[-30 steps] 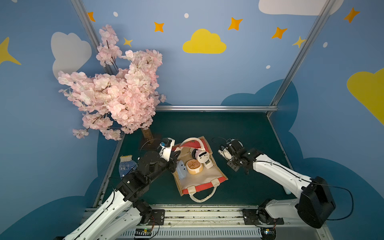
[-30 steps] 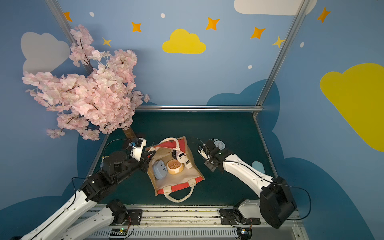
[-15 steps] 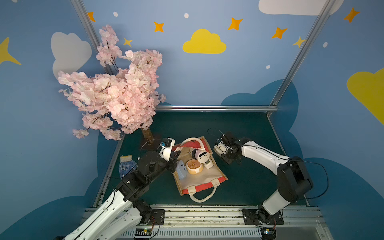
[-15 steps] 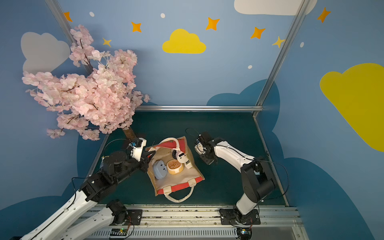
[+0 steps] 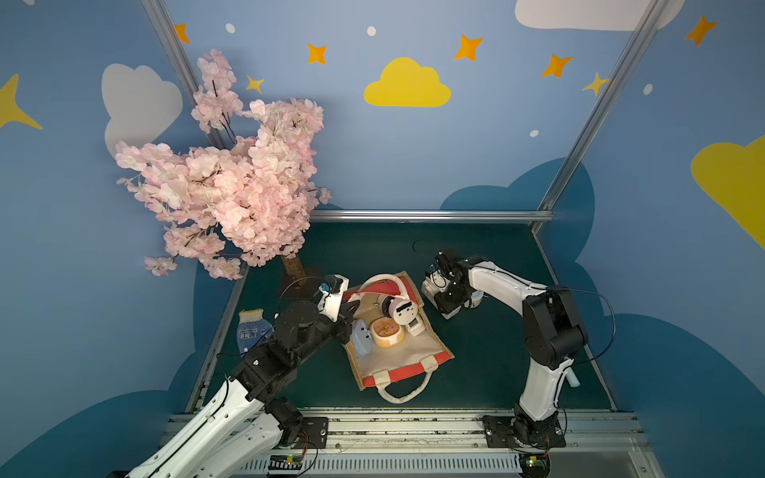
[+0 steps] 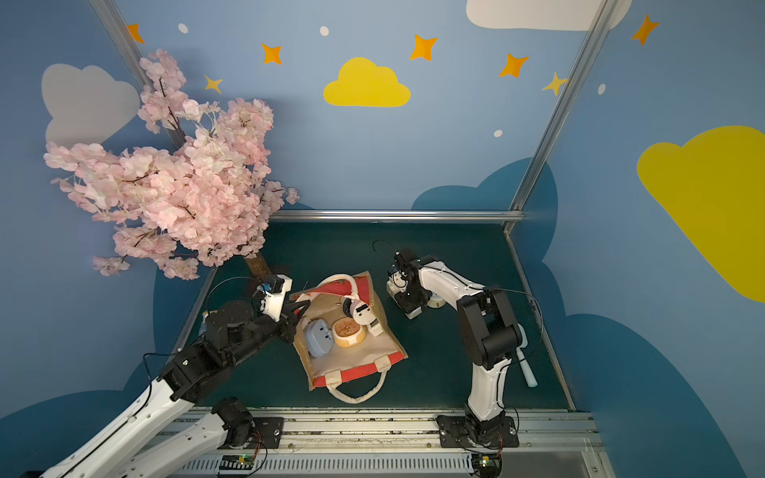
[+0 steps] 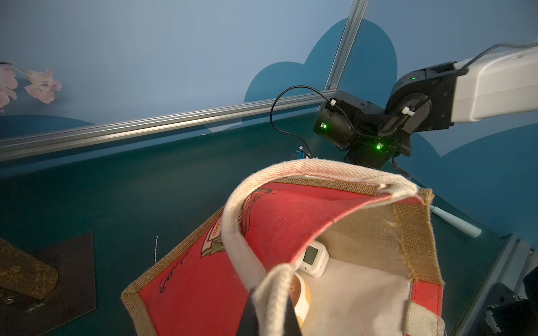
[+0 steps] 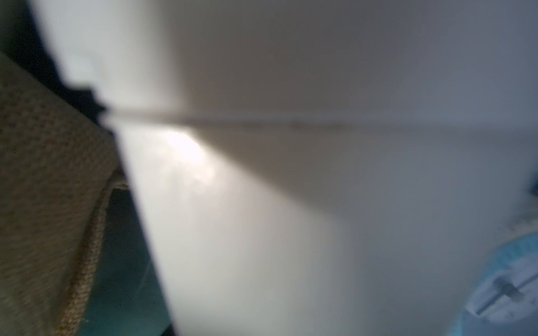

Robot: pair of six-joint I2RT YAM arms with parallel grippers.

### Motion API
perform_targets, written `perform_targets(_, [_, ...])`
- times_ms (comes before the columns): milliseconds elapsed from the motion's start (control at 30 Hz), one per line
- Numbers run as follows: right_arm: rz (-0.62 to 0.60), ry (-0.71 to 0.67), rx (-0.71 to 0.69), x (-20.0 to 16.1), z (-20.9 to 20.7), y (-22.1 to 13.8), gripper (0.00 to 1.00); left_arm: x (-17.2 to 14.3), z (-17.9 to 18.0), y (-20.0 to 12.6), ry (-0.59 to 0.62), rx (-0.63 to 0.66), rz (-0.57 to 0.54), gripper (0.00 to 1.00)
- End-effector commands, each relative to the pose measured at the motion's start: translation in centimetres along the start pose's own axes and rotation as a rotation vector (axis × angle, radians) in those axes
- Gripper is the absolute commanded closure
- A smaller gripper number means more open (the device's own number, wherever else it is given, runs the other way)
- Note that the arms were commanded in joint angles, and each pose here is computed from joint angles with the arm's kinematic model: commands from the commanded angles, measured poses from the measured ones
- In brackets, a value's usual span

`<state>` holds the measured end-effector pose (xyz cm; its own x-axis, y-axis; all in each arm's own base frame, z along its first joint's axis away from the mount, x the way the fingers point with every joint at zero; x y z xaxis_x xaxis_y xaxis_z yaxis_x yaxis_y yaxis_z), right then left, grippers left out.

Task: Take the alarm clock out of the canvas bag
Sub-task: Place the alarm at the center of the board.

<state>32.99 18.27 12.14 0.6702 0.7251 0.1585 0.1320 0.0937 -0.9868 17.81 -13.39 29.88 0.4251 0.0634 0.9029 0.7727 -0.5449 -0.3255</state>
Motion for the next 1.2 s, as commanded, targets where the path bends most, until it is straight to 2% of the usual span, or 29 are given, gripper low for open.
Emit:
perform_targets(0, [0.028, 0.022, 0.026, 0.3, -0.2, 0.0, 0.77, 1.1, -0.4, -0.5, 0.002, -0.033, -0.063, 0.93])
perform_targets(300, [0.106, 0.032, 0.012, 0.2, -0.6, 1.7, 0.71, 1.4, -0.5, -0.6, 0.013, -0.037, -0.071, 0.93])
perform_targets(500, [0.089, 0.041, 0.010, 0.5, -0.7, 1.5, 0.53, 1.5, -0.6, -0.7, 0.013, -0.043, -0.074, 0.93])
perform_targets(833, [-0.007, 0.060, 0.016, 1.0, -0.3, 0.1, 0.34, 1.2, -0.5, -1.2, 0.015, -0.048, -0.083, 0.93])
perform_targets(1033, [-0.072, 0.077, 0.000, 1.1, -0.4, -1.3, 0.28, 0.7, -0.6, -1.1, 0.012, -0.068, -0.077, 0.93])
perform_targets(1167, [-0.135, 0.085, -0.015, 1.2, -0.3, -2.6, 0.17, 0.5, -0.7, -1.1, 0.011, -0.086, -0.075, 0.93])
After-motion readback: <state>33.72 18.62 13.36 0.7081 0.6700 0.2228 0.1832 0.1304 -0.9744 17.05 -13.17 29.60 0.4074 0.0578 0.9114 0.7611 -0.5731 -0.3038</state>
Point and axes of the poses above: each gripper's point midway between its finger pads, its own y axis out along the fingers, its own z axis along the line the jaws close on, x = y × z, the point moved 7 cm from there along -y, back along the fingers, and after that the axes turned 8 degrees about -y, right-handed, at the moved point
